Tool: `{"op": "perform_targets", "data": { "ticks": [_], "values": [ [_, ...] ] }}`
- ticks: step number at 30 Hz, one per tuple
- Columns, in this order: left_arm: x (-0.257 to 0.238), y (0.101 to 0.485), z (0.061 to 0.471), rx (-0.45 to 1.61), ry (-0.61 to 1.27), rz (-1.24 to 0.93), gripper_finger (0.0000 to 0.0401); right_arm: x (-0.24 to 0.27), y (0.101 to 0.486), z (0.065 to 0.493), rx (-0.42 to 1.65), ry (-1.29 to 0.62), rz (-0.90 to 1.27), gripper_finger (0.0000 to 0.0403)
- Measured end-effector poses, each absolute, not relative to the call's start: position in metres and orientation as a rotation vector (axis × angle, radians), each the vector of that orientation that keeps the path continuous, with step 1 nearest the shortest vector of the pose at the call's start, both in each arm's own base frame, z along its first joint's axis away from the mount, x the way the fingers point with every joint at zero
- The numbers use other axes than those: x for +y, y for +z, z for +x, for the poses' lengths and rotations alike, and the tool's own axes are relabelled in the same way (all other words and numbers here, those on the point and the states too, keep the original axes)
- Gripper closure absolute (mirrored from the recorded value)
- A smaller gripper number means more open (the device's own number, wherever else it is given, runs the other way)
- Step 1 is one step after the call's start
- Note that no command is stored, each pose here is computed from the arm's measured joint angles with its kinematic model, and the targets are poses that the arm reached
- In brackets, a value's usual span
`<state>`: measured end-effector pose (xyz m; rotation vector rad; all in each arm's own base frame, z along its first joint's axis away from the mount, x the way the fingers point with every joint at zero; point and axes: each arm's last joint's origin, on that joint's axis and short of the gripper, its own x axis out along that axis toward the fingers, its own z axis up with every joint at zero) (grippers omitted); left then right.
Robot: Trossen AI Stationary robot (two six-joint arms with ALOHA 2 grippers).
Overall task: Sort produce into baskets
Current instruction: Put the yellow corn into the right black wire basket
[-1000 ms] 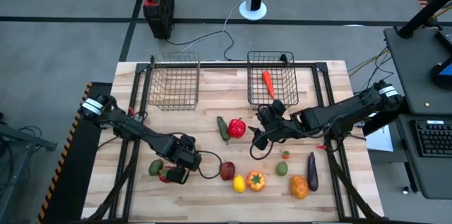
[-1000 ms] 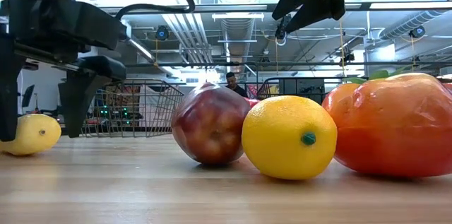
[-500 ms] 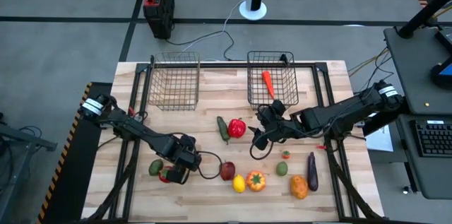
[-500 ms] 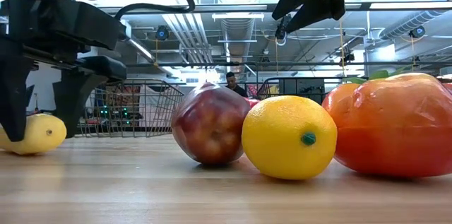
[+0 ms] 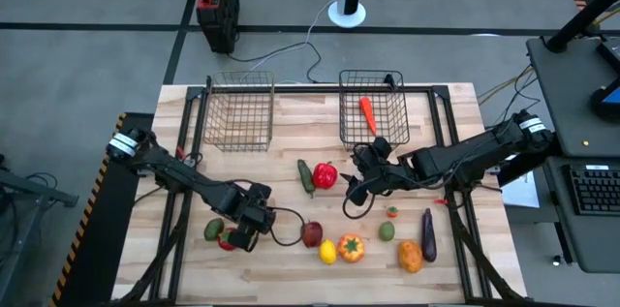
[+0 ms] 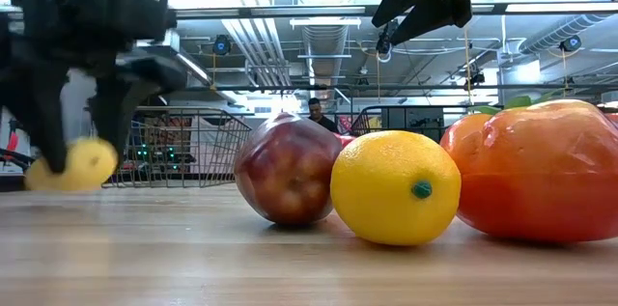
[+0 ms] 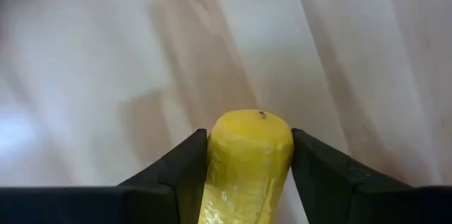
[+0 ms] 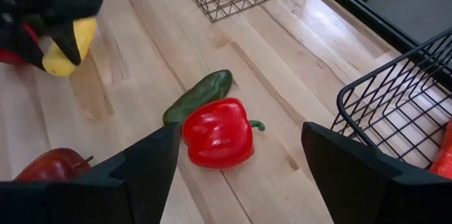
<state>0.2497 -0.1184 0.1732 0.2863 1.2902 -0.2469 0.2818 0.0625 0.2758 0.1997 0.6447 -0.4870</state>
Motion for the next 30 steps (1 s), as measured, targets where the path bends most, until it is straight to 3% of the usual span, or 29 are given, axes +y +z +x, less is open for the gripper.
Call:
{"op": "perform_targets", "data": {
  "ticks": [6,17,30],
  "values": [
    [-0.110,0.216,0.244,1.058,-0.162,0.361,0.0237,0.063,0.276,0.282,0.643,-0.481,0.187,0.0121],
    [-0.095,0.307,0.227,0.340,-0.146,0.349,0.0238,0.073,0.258,0.306,0.537,-0.370,0.050,0.0127],
    [-0.086,0.277,0.210,-0.162,-0.083,0.195,0.0238,0.104,0.246,0.341,0.290,-0.192,-0.206,0.0145]
  ]
}}
